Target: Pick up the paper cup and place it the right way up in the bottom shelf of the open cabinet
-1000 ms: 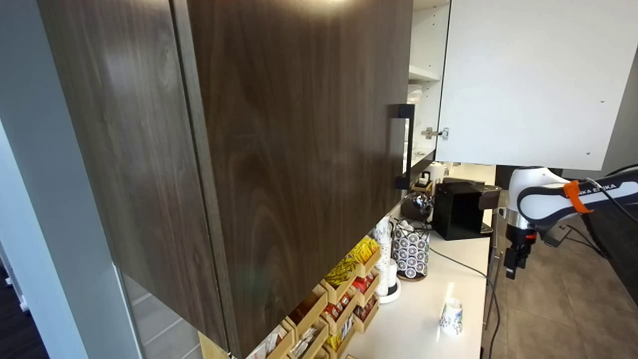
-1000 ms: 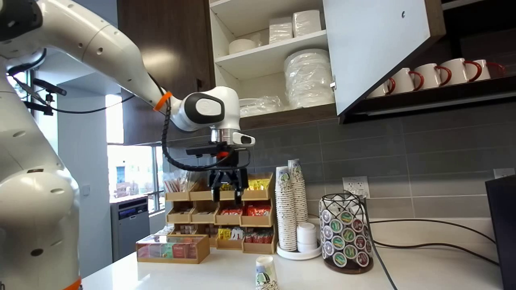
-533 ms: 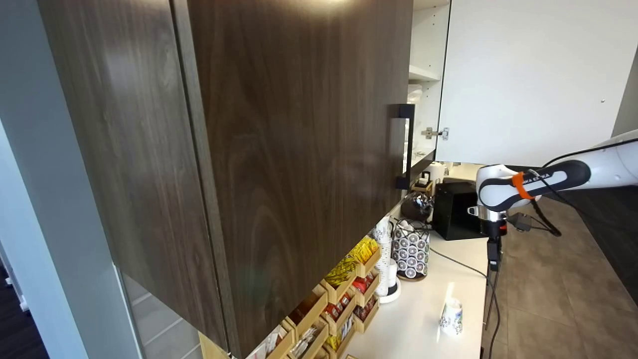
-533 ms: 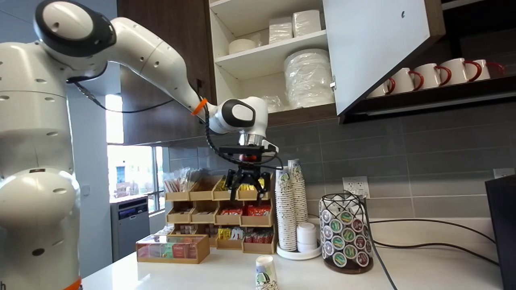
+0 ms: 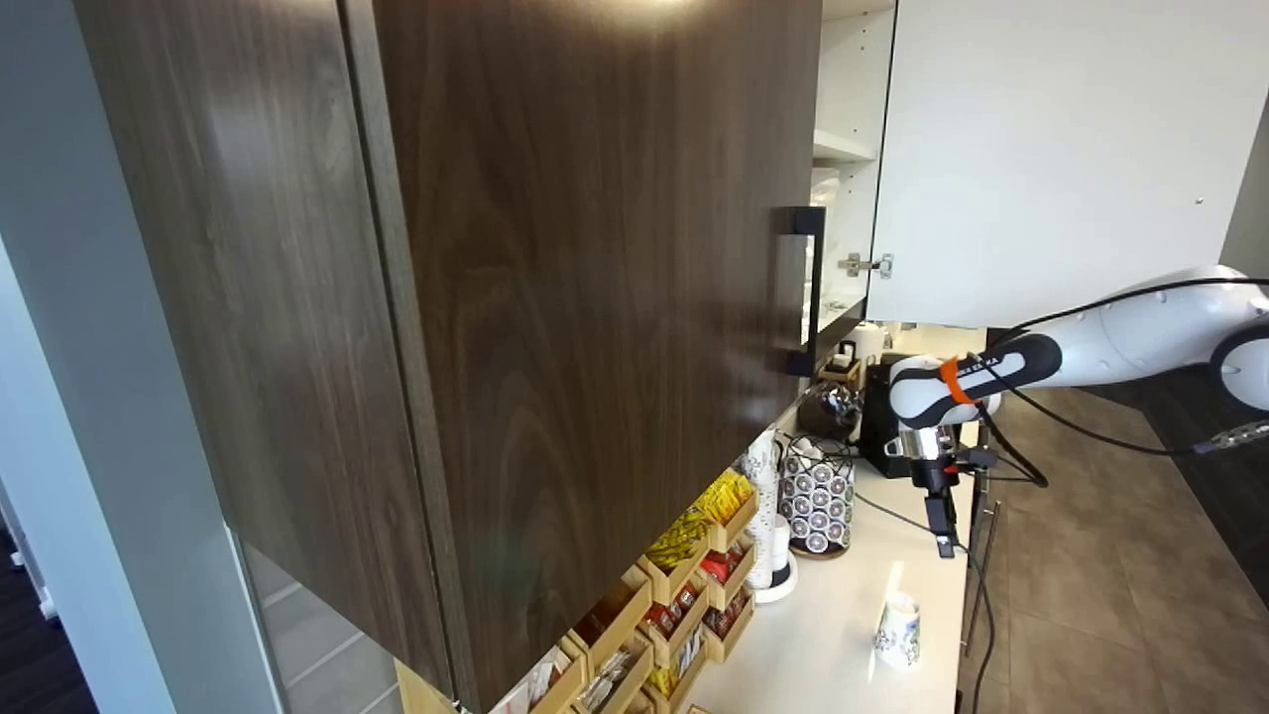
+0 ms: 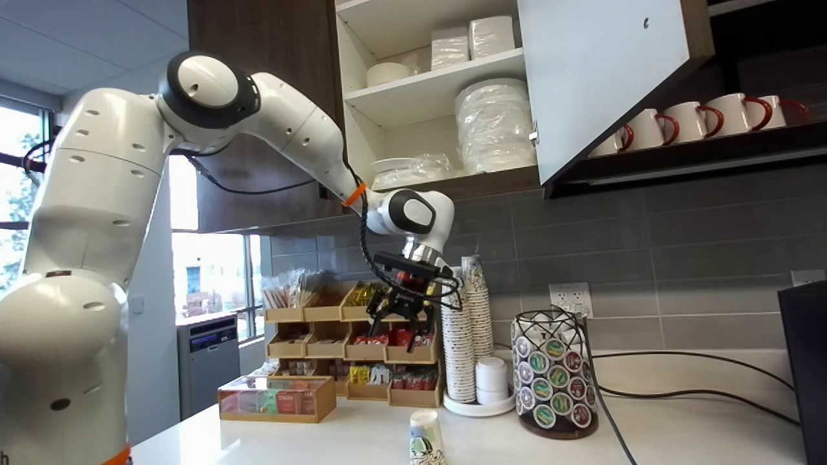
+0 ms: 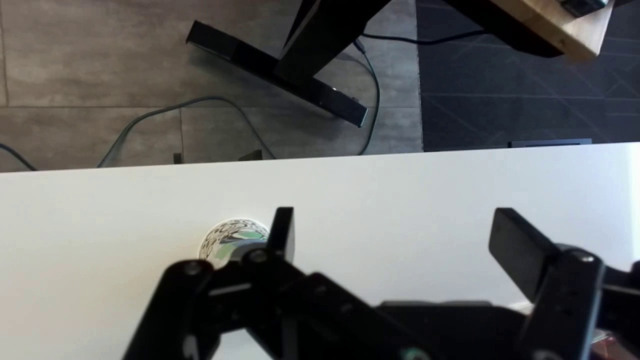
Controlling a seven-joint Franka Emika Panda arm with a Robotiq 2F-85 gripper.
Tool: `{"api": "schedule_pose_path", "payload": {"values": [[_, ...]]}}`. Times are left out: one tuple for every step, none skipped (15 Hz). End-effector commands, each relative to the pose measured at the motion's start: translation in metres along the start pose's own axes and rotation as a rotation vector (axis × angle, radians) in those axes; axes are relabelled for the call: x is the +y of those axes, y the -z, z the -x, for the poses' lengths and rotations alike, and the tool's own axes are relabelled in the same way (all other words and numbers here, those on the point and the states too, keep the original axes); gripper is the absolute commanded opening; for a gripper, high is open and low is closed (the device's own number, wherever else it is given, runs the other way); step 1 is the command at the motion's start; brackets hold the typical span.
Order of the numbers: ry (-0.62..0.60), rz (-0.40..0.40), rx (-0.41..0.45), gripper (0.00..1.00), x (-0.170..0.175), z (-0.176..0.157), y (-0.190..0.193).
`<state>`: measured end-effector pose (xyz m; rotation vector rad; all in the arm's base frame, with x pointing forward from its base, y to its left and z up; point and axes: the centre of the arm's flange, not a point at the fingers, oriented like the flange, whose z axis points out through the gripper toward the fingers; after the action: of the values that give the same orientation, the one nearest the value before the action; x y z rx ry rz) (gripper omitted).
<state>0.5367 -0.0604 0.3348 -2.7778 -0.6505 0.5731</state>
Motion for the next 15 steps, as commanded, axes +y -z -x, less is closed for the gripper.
{"api": "schedule_pose_path", "payload": {"values": [[-0.007, -0.009, -0.015, 1.00, 0.001, -0.005, -0.006], [-0.012, -0.014, -0.023, 1.00, 0.002, -0.008, -0.011], [-0.014, -0.016, -0.027, 1.00, 0.003, -0.010, -0.013], [-0.015, -0.017, -0.027, 1.00, 0.004, -0.010, -0.013], [-0.016, -0.017, -0.026, 1.00, 0.004, -0.010, -0.012], [-0.016, -0.017, -0.025, 1.00, 0.004, -0.010, -0.011], [-0.017, -0.016, -0.024, 1.00, 0.005, -0.010, -0.011], [-0.017, -0.016, -0.023, 1.00, 0.005, -0.010, -0.010], [-0.017, -0.015, -0.022, 1.00, 0.005, -0.010, -0.010], [-0.017, -0.015, -0.022, 1.00, 0.005, -0.010, -0.009], [-0.017, -0.015, -0.021, 1.00, 0.005, -0.010, -0.009], [-0.017, -0.015, -0.021, 1.00, 0.005, -0.010, -0.009], [-0.017, -0.015, -0.021, 1.00, 0.005, -0.010, -0.009], [-0.050, -0.026, -0.034, 1.00, 0.005, -0.015, -0.014], [-0.083, -0.010, -0.060, 1.00, 0.006, -0.022, -0.026]]}}
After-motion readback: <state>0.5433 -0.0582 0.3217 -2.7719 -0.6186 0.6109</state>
